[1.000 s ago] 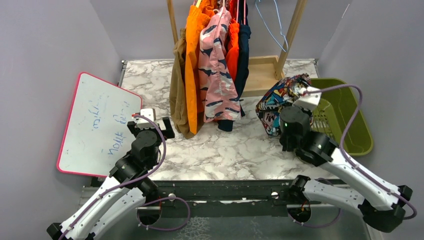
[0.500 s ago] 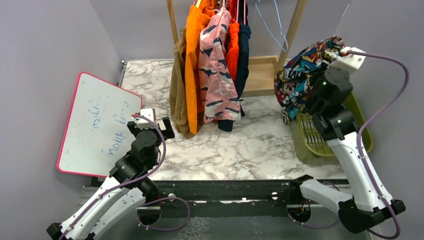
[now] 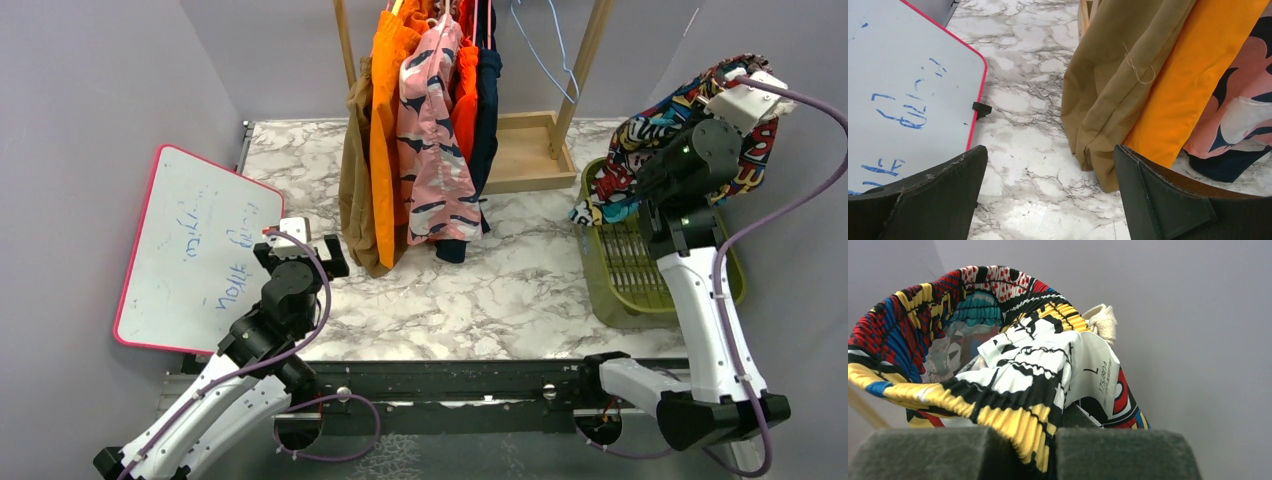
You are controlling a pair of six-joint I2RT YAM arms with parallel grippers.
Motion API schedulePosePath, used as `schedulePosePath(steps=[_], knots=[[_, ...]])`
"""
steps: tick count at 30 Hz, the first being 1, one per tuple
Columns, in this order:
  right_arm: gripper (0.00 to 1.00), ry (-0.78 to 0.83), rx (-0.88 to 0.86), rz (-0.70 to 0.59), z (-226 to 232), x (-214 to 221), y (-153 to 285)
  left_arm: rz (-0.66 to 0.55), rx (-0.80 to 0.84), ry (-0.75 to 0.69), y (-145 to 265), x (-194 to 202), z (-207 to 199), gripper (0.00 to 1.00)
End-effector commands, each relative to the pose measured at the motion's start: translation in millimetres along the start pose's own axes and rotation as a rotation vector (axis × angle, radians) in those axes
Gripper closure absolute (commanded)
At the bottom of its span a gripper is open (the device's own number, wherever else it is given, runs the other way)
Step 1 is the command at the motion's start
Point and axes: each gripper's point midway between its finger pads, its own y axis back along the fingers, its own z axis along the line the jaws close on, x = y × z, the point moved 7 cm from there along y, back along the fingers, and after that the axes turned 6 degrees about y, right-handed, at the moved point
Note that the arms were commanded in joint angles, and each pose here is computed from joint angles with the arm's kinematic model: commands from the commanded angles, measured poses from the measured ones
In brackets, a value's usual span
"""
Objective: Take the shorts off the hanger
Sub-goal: Place the shorts in the basket.
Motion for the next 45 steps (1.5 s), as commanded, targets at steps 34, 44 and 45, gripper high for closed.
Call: schedulePosePath(steps=[34,44,45], knots=[[0.96,0.182,-0.065,0.799,52,309,-67,-0.001,0.021,-0.003,2,-1,0,0.01],[0.84,0.101,-0.27,0.961,89,360,-55,-0.005,0.003,0.001,1,-1,2,0.01],[0.83,0.106,-0.269,0.97,89,362,-54,-0.004,0.002,0.001,1,-1,2,0.01]])
